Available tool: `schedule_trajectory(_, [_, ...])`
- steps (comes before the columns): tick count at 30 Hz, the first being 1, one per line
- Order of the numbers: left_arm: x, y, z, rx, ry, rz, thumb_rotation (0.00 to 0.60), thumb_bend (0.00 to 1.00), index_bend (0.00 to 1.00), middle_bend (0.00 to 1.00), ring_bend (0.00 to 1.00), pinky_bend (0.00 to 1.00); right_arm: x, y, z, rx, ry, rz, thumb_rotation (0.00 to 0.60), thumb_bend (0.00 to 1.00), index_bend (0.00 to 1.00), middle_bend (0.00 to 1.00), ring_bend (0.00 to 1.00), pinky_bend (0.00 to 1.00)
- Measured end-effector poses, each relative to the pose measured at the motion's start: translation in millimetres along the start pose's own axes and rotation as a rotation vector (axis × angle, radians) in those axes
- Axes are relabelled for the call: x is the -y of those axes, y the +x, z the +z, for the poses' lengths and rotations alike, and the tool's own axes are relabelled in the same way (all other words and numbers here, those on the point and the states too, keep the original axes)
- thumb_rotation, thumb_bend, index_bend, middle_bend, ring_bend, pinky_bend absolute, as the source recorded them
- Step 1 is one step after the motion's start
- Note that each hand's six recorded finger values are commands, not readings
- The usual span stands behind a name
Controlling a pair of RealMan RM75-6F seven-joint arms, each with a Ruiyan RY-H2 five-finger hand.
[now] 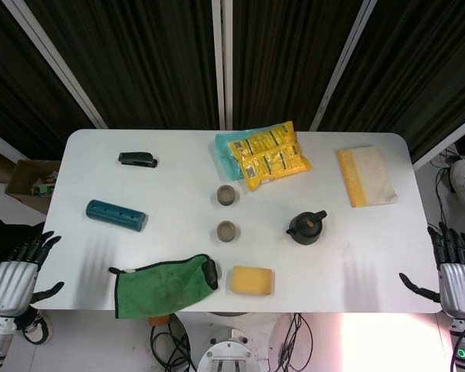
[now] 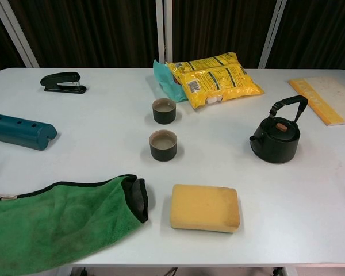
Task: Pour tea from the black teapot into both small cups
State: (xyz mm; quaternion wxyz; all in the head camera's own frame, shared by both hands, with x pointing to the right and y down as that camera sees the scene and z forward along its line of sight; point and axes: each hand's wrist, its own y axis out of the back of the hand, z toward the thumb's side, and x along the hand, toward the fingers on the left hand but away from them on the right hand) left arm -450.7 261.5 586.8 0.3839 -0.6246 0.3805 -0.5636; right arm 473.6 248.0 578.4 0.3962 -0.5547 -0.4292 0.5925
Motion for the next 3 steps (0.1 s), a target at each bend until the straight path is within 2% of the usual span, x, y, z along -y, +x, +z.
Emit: schedule_trajectory(3, [-1.5, -0.2, 1.5, 0.000, 0.001, 0.005, 0.600, 0.07, 0.17, 0.12, 0.12, 0.22, -0.8, 5.5, -7.5, 0.023, 0.000, 0.005, 0.370, 0.13, 0.00, 0.00, 0.00, 0.00])
